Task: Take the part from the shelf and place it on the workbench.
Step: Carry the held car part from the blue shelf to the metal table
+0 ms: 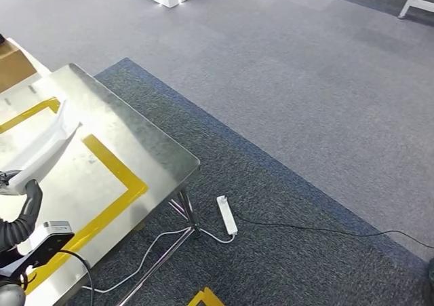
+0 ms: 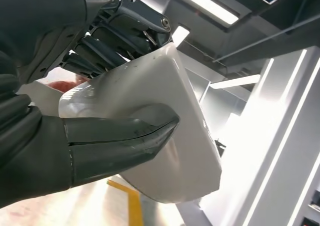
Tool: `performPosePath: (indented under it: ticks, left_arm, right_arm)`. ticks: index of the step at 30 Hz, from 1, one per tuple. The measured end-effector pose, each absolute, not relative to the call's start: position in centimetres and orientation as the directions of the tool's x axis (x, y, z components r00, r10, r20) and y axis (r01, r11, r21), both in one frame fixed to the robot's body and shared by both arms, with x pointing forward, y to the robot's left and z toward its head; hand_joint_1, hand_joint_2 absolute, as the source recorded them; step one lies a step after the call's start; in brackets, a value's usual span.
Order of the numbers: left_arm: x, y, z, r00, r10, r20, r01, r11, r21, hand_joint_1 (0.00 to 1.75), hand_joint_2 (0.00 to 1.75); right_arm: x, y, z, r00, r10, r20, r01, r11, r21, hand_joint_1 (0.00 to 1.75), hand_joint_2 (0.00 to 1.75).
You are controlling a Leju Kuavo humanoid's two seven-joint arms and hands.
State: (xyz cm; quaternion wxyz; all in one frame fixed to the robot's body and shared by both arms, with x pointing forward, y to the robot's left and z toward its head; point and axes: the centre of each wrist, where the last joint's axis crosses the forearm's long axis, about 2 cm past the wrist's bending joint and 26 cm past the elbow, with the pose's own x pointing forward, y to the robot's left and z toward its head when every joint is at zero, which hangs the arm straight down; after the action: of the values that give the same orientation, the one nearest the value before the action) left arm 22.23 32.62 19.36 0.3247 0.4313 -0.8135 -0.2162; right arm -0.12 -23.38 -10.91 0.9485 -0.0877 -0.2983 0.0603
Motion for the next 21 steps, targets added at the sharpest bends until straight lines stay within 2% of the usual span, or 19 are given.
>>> performPosePath:
  ticks: [21]
  left_arm:
    - [22.14, 32.78, 19.61, -0.409, -0.846, 0.341, -0.565, 0.529, 0.633, 1.75, 1.75]
  right_arm:
    - [-0.17, -23.39, -10.91, 0.815, 0.188, 0.549, -0.085, 0.975, -0.207, 0.0, 0.0]
